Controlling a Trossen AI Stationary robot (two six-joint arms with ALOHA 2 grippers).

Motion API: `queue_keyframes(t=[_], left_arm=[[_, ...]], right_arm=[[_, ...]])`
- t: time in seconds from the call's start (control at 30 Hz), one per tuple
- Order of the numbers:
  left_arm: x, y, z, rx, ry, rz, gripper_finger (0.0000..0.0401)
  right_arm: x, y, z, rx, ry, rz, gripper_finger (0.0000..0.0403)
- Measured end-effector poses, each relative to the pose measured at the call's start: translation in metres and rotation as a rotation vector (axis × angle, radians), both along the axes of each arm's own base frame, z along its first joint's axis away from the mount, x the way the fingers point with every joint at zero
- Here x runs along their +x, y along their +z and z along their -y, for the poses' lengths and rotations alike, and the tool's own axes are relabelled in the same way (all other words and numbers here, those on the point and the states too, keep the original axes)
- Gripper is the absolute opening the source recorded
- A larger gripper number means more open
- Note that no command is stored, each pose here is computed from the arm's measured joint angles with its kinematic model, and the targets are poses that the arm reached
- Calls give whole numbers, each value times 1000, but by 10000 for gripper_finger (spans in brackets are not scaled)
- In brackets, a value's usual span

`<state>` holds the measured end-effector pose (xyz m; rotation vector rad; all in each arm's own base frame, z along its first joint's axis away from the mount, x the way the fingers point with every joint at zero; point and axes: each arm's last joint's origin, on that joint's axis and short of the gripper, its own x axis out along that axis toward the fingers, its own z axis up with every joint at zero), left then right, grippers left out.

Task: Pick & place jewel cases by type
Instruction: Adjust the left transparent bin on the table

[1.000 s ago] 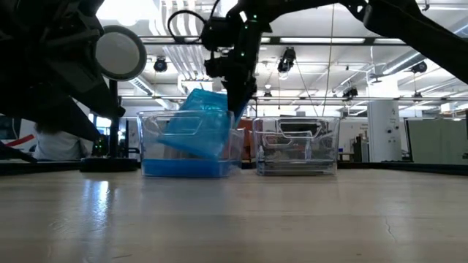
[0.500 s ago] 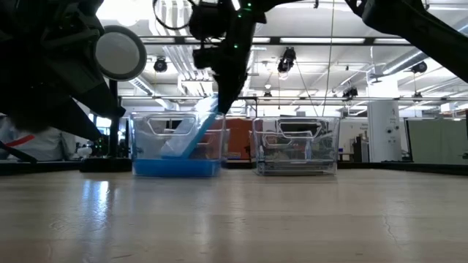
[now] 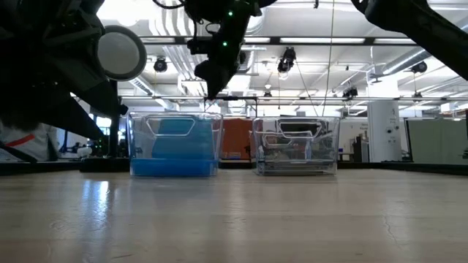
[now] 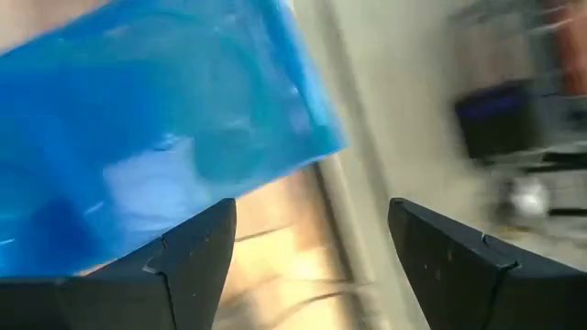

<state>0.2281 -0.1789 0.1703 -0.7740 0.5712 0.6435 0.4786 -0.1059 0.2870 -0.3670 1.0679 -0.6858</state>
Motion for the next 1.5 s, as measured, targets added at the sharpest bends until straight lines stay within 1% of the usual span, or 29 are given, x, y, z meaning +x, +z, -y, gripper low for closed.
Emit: queue_keyframes(t=[0.03, 0.07, 0.13, 0.17, 0.2, 0.27, 0.3, 0.4, 0.47, 0.53, 0.6, 0.63, 0.73, 0.8, 0.87, 0.93, 1.0, 1.13, 1.2, 1.23, 1.3, 1.4, 1.5], left_arm=[[0, 0, 0, 1, 0, 0, 213], [0, 0, 0, 3, 1, 1, 213], [0, 0, 0, 10, 4, 6, 213], [0, 0, 0, 12, 4, 8, 213], [0, 0, -1, 15, 5, 9, 213], [0, -1, -2, 22, 9, 8, 213], [-1, -2, -3, 23, 11, 6, 213], [-2, -5, -5, 21, 23, 1, 213], [-1, -7, -7, 3, 30, -5, 213], [0, -8, -8, -11, 29, -17, 213], [1, -7, -10, -16, 37, -14, 213], [3, -7, -11, -15, 41, -10, 213], [7, 0, -18, 38, 27, 14, 213], [13, 8, -26, 84, 6, 28, 213], [19, 19, -38, 125, -33, 32, 213], [27, 32, -50, 164, -95, 45, 213], [33, 48, -62, 196, -174, 83, 213], [45, 79, -92, 254, -332, 191, 213], [47, 86, -109, 242, -371, 200, 213], [44, 86, -117, 238, -366, 175, 213], [34, 80, -130, 252, -323, 71, 213], [12, 74, -140, 248, -229, -60, 213], [-10, 74, -146, 243, -164, -122, 213]], right_arm=[[-1, -2, 1, 58, 12, 7, 280], [-2, -3, 1, 82, -16, 20, 279], [-6, -6, 0, 93, -90, 23, 276], [-7, -7, 1, 111, -95, 19, 274], [-8, -8, 3, 151, -78, 10, 272], [-11, -10, 3, 283, -6, -24, 267], [-12, -11, 3, 323, 0, -21, 263], [-12, -10, 3, 346, -64, 29, 252], [-14, -5, 2, 362, -74, 52, 245], [-17, 2, -2, 401, -60, 70, 239], [-20, 14, -12, 468, -17, 97, 233], [-22, 21, -19, 511, 26, 115, 231], [-27, 50, -41, 613, 242, 198, 225], [-36, 73, -49, 634, 334, 291, 224], [-52, 95, -53, 600, 364, 376, 226], [-76, 109, -55, 562, 338, 416, 227], [-104, 116, -61, 533, 294, 438, 230], [-170, 108, -80, 471, 196, 450, 233], [-202, 100, -89, 454, 92, 485, 235], [-216, 95, -93, 460, 27, 518, 236], [-239, 83, -98, 505, -67, 579, 238], [-260, 71, -104, 577, -95, 661, 242], [-270, 60, -106, 621, -141, 719, 245]])
